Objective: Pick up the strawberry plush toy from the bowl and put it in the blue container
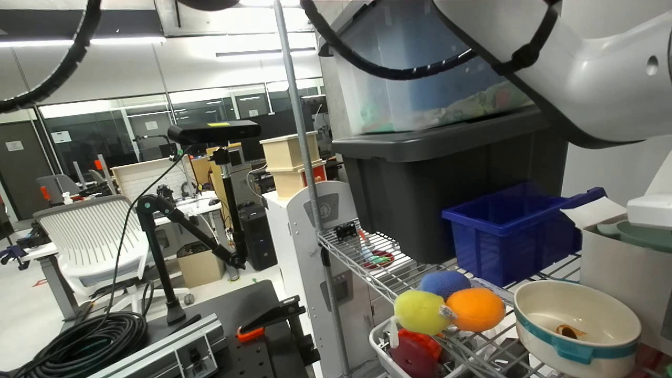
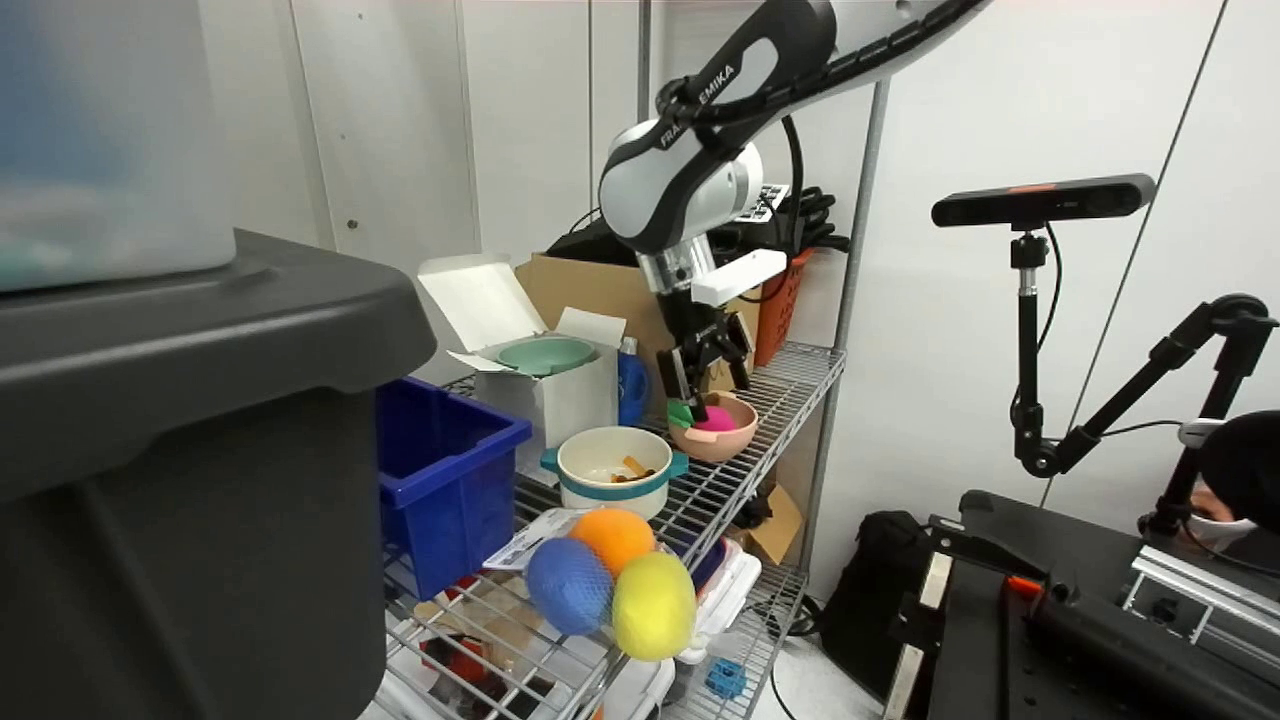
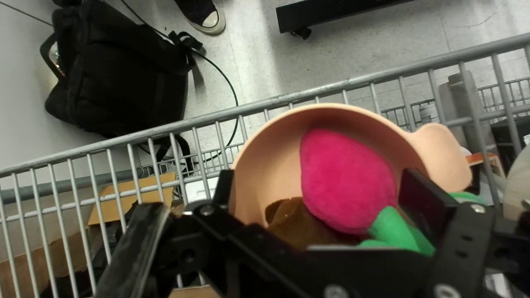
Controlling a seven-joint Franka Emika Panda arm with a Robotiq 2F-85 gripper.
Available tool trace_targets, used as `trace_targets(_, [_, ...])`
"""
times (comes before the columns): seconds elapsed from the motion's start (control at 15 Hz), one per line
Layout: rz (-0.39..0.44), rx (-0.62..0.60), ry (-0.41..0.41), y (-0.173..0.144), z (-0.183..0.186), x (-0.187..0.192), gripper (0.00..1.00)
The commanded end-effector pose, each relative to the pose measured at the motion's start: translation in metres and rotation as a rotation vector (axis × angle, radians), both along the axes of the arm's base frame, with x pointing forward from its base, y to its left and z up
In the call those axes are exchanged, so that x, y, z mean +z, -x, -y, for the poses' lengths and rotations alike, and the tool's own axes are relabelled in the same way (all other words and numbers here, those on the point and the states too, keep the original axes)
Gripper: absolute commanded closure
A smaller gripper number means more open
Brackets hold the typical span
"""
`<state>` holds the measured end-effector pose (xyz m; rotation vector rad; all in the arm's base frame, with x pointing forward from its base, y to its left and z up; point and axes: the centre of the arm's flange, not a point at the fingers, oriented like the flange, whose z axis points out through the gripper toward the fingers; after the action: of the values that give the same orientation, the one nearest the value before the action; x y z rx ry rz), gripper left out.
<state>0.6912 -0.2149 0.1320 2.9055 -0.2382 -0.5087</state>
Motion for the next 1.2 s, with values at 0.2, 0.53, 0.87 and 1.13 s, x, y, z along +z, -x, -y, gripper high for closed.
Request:
trace_targets(0.2, [-0.011, 0.0, 0.007, -0.013, 0.014, -0.014, 0.36])
trace_targets(0.53, [-0.006, 0.0, 0.009, -0.014, 0.015, -0.014, 0.74])
trace_targets(0.87, [0.009, -0.001, 0.001, -0.016, 0.015, -0.003, 1.0])
trace_targets(1.13, [0.022, 0.013, -0.002, -0.017, 0.008, 0.01, 0.97])
